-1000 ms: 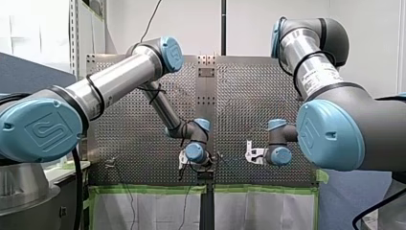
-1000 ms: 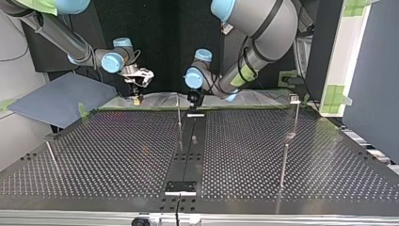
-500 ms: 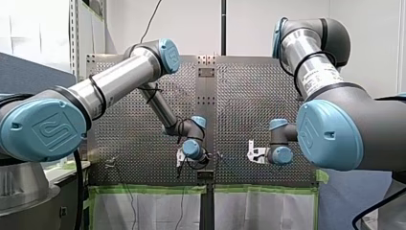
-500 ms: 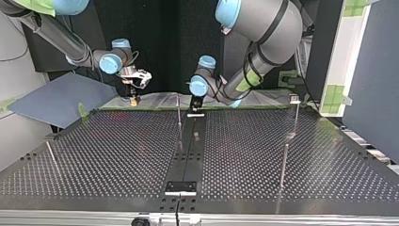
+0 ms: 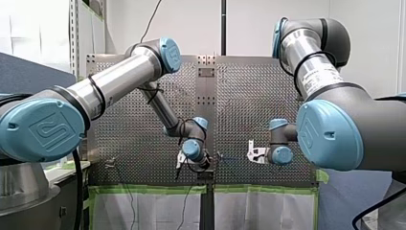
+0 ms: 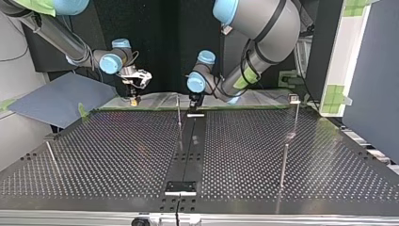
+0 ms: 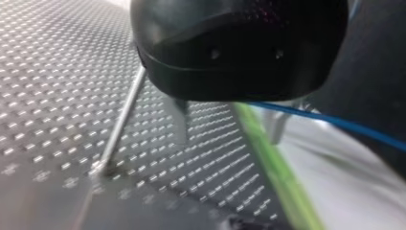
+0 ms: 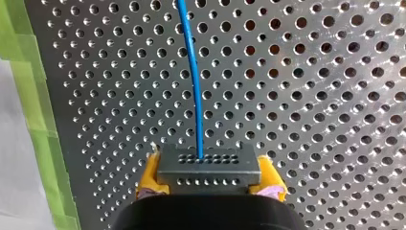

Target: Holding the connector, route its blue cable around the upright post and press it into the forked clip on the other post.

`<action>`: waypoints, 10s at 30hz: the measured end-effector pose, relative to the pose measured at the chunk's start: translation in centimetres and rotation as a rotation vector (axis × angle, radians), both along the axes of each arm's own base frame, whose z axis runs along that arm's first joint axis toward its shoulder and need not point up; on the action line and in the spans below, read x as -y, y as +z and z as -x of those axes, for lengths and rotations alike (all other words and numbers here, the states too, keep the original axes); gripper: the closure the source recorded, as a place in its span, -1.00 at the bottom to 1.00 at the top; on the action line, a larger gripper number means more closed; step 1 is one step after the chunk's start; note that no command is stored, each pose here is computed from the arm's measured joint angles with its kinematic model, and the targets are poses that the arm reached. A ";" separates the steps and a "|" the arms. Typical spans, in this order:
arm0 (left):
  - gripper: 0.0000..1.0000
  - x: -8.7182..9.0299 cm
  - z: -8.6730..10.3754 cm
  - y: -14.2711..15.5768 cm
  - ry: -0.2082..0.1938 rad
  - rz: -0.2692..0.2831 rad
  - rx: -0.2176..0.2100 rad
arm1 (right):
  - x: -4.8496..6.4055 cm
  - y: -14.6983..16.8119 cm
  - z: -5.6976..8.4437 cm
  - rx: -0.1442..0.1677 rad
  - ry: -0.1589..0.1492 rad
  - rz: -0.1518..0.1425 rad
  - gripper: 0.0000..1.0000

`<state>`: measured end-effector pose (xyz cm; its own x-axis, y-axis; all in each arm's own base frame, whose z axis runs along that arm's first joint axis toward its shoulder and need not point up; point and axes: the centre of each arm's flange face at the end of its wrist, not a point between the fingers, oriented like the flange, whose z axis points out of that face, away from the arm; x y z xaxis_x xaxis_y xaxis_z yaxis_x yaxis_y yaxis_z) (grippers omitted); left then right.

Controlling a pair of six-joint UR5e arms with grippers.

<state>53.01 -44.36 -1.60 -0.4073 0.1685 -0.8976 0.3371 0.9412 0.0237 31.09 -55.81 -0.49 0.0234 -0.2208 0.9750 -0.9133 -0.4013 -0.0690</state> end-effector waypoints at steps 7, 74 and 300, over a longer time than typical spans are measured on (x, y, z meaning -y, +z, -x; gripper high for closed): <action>-1.00 0.3 1.6 0.9 -0.057 0.020 -0.017 | 0.0 0.0 -0.1 0.002 0.005 0.001 1.00; -1.00 0.3 6.0 1.6 0.083 0.259 0.036 | -0.4 -0.1 -0.6 0.006 0.025 -0.005 1.00; -1.00 -20.2 5.0 50.3 0.698 0.290 0.687 | -0.9 -2.7 -0.8 -0.007 0.032 -0.040 1.00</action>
<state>48.00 -24.16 48.66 0.2867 -0.1706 -0.9427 -0.2898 0.9225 -0.2550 31.84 -54.86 -3.17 0.0380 -0.2585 0.9653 -0.9004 -0.4278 -0.0791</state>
